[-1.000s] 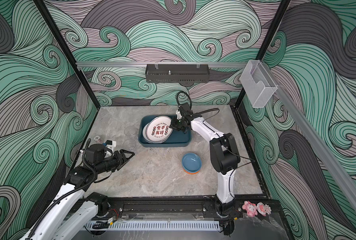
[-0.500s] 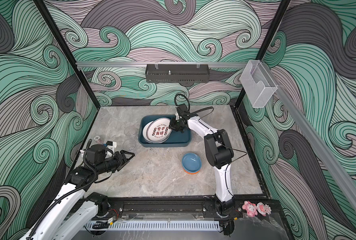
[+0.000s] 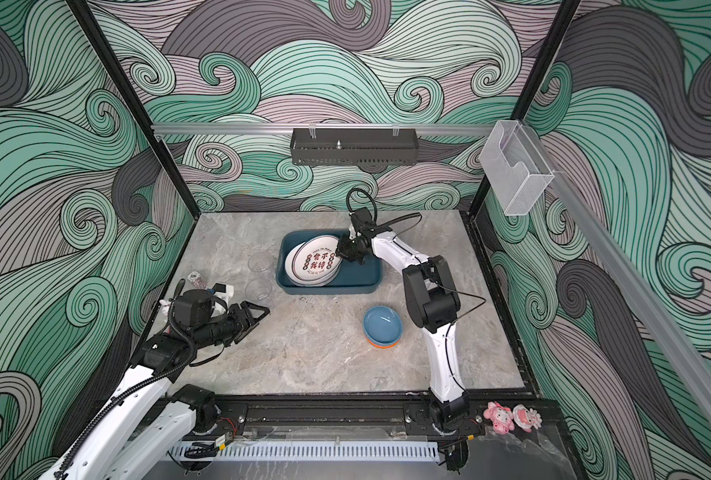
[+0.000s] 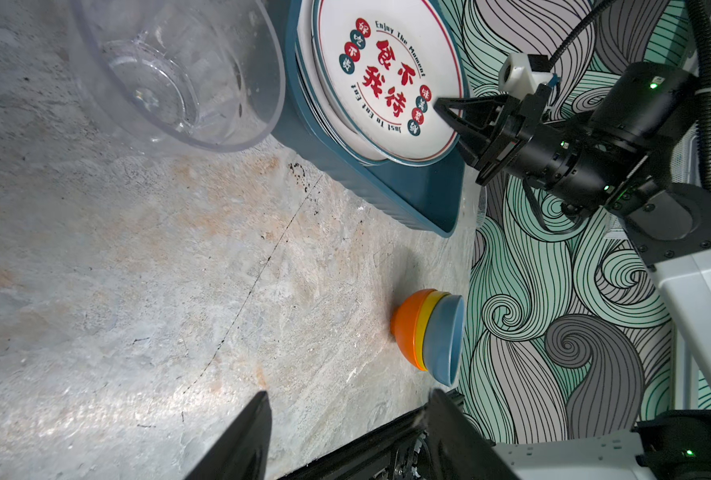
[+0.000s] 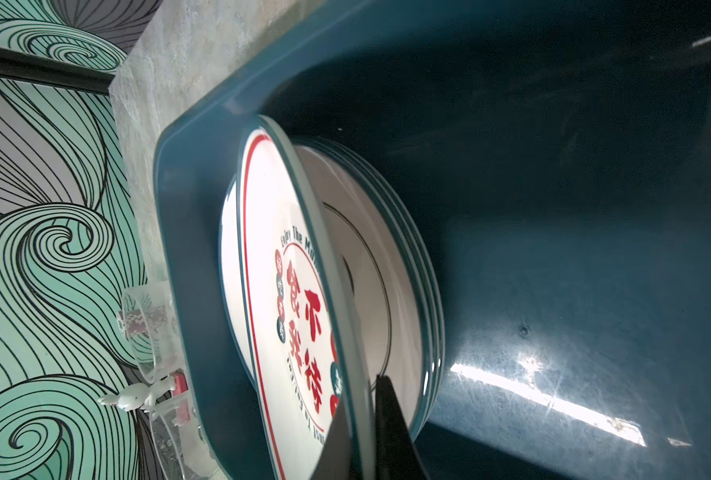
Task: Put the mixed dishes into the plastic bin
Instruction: 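Lower the red-text plate onto the plates in the bin and release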
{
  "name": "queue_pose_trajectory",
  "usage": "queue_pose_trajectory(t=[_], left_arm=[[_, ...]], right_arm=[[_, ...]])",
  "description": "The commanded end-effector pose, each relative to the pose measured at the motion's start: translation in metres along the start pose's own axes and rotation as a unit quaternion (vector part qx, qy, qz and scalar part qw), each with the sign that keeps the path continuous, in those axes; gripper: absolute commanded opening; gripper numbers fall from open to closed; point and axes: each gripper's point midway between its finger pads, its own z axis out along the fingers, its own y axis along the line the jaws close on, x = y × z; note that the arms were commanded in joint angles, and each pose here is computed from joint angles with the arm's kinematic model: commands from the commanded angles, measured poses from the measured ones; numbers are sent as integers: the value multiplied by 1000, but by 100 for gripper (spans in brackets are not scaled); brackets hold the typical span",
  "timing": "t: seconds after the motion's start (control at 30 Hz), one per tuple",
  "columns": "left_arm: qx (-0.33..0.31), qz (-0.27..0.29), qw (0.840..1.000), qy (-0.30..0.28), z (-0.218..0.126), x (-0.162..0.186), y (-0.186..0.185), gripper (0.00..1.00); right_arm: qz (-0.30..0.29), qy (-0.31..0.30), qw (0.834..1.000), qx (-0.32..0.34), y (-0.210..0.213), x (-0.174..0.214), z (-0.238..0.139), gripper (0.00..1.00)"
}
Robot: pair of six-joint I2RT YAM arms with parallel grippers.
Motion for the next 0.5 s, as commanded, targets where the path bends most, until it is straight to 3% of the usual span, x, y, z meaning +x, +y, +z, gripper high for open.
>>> queue_pose_trajectory(t=[0.0, 0.47], left_arm=[[-2, -4, 1000, -3, 2, -1, 3, 62], [-2, -7, 1000, 1, 3, 0, 5, 62]], right_arm=[[-9, -20, 1000, -22, 18, -14, -3, 0], [-9, -15, 1000, -19, 17, -12, 6, 0]])
